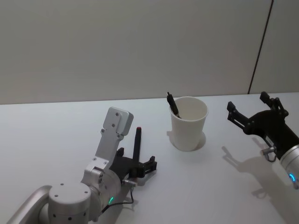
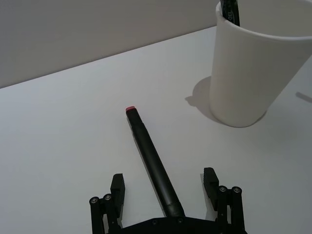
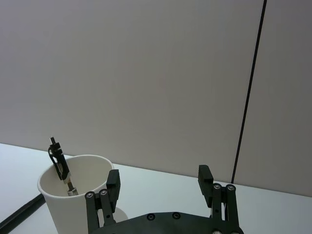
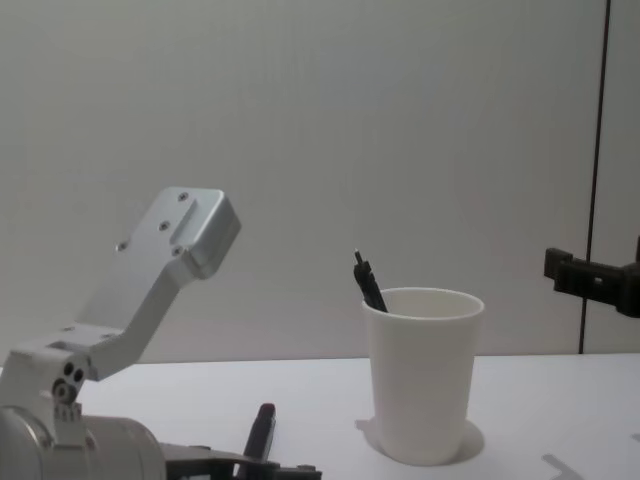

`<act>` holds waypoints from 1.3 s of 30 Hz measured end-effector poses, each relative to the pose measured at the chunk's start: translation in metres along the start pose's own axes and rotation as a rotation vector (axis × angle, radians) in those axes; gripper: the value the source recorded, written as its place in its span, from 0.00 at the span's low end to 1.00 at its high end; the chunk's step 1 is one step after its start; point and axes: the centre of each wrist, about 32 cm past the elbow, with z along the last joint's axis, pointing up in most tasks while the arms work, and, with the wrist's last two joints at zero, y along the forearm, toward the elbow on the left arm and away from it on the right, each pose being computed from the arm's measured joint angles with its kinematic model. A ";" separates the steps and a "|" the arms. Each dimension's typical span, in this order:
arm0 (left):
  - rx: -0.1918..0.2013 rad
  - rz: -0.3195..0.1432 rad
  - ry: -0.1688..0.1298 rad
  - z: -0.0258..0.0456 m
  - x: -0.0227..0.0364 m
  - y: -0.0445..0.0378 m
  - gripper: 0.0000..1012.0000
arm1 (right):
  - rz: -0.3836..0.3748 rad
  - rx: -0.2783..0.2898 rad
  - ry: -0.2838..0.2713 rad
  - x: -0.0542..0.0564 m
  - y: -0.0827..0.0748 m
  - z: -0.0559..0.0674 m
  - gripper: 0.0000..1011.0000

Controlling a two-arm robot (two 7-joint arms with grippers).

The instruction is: Place the pen into the pen holder.

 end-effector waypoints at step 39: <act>0.024 -0.014 -0.035 0.0038 0.0020 -0.0011 0.37 | 0.000 0.000 0.000 0.000 0.000 0.000 0.99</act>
